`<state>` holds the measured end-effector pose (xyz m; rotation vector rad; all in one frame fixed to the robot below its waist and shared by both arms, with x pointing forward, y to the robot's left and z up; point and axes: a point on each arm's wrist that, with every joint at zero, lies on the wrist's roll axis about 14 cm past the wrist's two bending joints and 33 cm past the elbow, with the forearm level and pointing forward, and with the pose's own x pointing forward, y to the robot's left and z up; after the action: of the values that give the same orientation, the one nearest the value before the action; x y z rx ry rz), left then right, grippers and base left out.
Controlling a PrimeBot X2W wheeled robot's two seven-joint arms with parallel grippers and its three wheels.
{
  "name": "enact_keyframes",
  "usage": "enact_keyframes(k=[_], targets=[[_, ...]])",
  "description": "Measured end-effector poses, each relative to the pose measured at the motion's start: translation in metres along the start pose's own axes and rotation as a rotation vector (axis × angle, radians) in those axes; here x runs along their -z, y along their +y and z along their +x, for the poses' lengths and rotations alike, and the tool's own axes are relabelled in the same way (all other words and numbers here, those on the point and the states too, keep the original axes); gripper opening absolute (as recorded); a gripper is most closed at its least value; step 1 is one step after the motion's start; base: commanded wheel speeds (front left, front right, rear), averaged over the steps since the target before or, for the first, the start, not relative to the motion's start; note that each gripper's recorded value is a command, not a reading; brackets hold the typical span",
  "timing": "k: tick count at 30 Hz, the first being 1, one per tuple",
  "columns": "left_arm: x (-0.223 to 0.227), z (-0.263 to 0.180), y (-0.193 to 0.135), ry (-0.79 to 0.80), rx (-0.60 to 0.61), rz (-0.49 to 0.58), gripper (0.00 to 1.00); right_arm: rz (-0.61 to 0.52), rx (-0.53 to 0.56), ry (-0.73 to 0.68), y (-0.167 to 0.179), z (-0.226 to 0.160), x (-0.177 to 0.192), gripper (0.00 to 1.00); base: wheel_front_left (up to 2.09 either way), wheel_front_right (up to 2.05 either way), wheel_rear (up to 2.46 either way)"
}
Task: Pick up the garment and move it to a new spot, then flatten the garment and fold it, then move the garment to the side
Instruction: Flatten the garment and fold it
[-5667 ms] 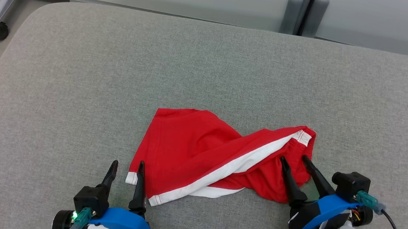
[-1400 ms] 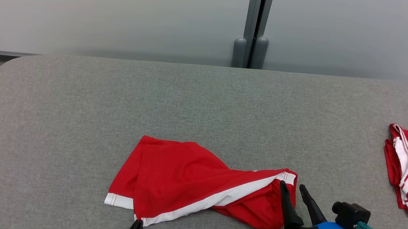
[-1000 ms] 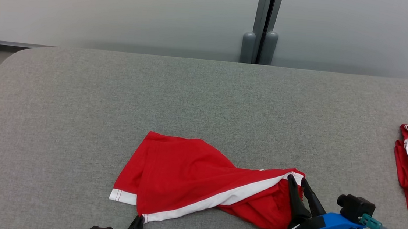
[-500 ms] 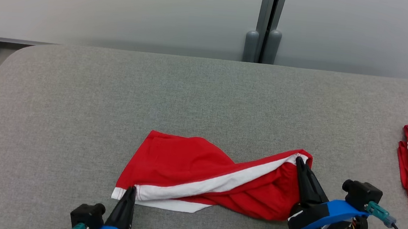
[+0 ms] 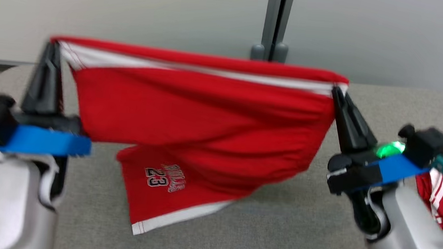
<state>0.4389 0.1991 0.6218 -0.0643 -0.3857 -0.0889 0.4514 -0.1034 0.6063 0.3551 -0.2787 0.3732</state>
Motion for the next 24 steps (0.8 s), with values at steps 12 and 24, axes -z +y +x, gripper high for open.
enact_keyframes(k=[12, 24], targets=[[-0.047, 0.136, 0.007, -0.192, 0.010, 0.153, 0.00, -0.340, -0.145, -0.152, -0.008, 0.125, -0.063, 0.00, 0.00, 0.00, 0.00], [0.053, 0.094, 0.012, 0.061, -0.039, 0.062, 0.00, -0.450, -0.198, 0.086, -0.019, 0.111, 0.043, 0.00, 0.00, 0.00, 0.00]])
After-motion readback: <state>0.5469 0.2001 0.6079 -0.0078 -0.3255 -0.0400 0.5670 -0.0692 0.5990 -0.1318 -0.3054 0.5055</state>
